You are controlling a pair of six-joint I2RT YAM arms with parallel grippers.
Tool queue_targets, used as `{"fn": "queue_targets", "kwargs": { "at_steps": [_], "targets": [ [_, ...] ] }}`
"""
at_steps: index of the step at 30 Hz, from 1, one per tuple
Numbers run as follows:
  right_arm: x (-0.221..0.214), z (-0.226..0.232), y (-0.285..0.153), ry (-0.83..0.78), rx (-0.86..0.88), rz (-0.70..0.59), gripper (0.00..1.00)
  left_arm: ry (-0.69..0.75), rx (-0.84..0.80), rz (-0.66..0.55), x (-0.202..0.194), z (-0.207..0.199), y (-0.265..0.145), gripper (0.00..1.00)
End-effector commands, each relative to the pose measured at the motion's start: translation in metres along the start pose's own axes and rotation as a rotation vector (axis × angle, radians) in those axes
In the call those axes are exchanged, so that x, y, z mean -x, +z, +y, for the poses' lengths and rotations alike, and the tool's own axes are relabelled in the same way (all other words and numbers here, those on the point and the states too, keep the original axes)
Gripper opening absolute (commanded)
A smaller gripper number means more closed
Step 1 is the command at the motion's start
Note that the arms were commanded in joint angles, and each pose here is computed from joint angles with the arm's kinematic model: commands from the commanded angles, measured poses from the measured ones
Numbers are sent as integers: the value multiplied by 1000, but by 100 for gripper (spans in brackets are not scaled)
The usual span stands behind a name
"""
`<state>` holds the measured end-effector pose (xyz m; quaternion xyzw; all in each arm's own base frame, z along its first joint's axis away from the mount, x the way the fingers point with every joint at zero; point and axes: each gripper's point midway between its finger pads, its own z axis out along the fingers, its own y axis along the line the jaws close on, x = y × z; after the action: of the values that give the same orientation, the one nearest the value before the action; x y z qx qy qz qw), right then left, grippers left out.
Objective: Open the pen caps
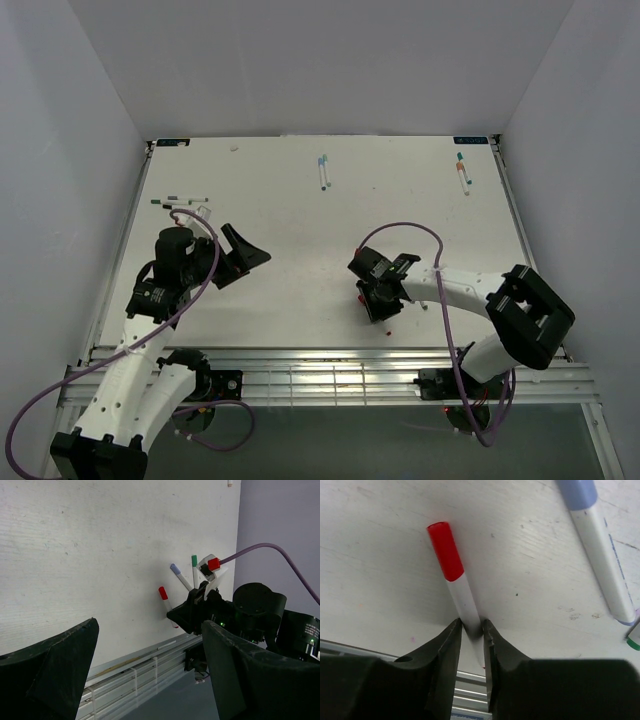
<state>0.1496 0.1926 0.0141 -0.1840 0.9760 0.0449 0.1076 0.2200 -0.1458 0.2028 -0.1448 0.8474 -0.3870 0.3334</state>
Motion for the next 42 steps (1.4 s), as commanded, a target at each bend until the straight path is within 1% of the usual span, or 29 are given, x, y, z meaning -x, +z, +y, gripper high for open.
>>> {"fn": "queue_targets", "kwargs": {
  "at_steps": [1,3,4,5,8,10,11,12,14,15,16,18,22,23,27,32,37,38,39,42],
  "targets": [
    [-11,9,24,-37,-31,40,27,-16,11,6,-2,3,-1,94],
    [-3,20,25,-64,-23,21,18,-28,15,8,-4,5,0,94],
    [-1,22,29,-77,-35,24,8,-30,14,5,-5,5,-1,94],
    [2,24,30,-86,-38,21,8,-34,15,9,-6,6,0,94],
    [23,37,26,-129,-51,-23,8,-50,15,45,-14,10,3,94],
    [44,57,12,-158,-21,-117,8,-62,0,71,-21,14,8,93],
    [48,68,7,-174,7,-149,8,-68,-36,108,-28,10,9,93],
    [52,82,-5,-174,80,-181,8,-55,-80,104,-26,3,11,90],
    [58,107,-14,-165,218,-236,8,-83,-135,151,-38,2,14,86],
    [55,124,-27,-170,332,-246,8,-70,-175,132,-33,-4,16,80],
    [58,130,-31,-164,376,-272,8,-72,-194,136,-35,-6,17,77],
    [55,146,-43,-163,500,-302,8,-86,-204,140,-37,-2,22,76],
    [60,171,-70,-169,673,-360,8,-100,-195,167,-44,4,32,76],
    [69,180,-81,-169,723,-406,8,-100,-193,175,-46,5,34,76],
    [77,198,-106,-172,836,-438,8,-99,-190,169,-46,5,38,76],
    [85,212,-120,-157,901,-444,8,-96,-187,162,-47,6,39,74],
    [89,222,-127,-160,948,-442,8,-100,-173,155,-49,11,41,68],
    [90,224,-128,-152,959,-442,8,-101,-170,157,-50,12,41,65],
    [90,226,-128,-151,968,-434,8,-101,-168,161,-51,12,41,61],
    [94,230,-129,-140,985,-433,8,-95,-173,164,-51,11,41,57]
  ]
}}
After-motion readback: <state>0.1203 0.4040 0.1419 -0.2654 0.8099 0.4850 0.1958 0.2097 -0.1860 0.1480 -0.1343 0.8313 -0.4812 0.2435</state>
